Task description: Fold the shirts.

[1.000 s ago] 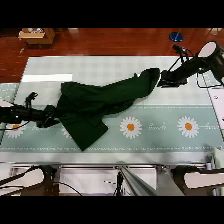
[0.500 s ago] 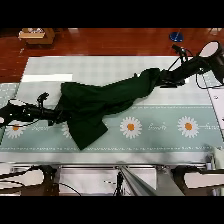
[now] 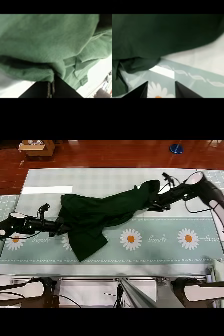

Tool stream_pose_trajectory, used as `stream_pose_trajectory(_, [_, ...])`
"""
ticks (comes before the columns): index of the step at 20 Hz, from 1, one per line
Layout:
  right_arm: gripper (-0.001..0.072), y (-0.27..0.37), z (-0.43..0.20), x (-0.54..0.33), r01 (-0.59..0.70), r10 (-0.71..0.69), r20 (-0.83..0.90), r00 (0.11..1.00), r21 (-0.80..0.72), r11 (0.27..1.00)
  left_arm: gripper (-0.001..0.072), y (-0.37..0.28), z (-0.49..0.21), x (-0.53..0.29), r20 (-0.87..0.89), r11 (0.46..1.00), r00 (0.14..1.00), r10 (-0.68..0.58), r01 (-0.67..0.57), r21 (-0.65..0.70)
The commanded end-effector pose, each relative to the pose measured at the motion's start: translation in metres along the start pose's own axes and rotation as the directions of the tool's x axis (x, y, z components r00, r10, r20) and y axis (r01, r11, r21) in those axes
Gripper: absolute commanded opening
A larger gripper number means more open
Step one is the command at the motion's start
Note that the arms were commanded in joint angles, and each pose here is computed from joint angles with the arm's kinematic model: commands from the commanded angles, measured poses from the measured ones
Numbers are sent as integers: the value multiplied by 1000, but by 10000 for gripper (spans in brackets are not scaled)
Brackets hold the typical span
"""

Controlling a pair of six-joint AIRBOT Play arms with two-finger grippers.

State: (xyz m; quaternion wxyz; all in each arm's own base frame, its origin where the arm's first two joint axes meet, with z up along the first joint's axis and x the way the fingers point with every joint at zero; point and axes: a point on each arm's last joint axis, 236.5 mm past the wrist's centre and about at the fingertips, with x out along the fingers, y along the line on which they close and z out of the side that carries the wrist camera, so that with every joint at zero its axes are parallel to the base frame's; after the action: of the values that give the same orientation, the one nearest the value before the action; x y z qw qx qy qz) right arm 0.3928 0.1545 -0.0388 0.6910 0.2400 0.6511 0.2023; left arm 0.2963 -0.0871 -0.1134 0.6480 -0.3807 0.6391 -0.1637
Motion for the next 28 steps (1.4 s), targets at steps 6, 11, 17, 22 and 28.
stream_pose_trajectory(6, [419, 19, -19, 62, 16, -15, -53, 998, 30, 999, 22, -20, 2, -1, 10, 996, 997, -81, 81, 35])
stream_pose_trajectory(11, [566, 19, -14, 67, 18, -16, -32, 999, 90, 996, 22, -20, 3, -1, 10, 996, 997, -81, 81, 43])
stream_pose_trajectory(17, [553, 29, -34, 95, 39, -33, -95, 995, 53, 998, 22, -20, 2, -1, 10, 996, 997, -81, 81, 43])
stream_pose_trajectory(22, [33, 42, -25, 113, 35, -33, -33, 999, 70, 997, 22, -22, -1, -2, -4, 994, 996, -90, 90, 58])
stream_pose_trajectory(28, [33, 90, -7, 42, -38, 48, 112, 993, -89, 995, 21, -61, -6, -22, -25, 971, 983, -184, 186, 150])
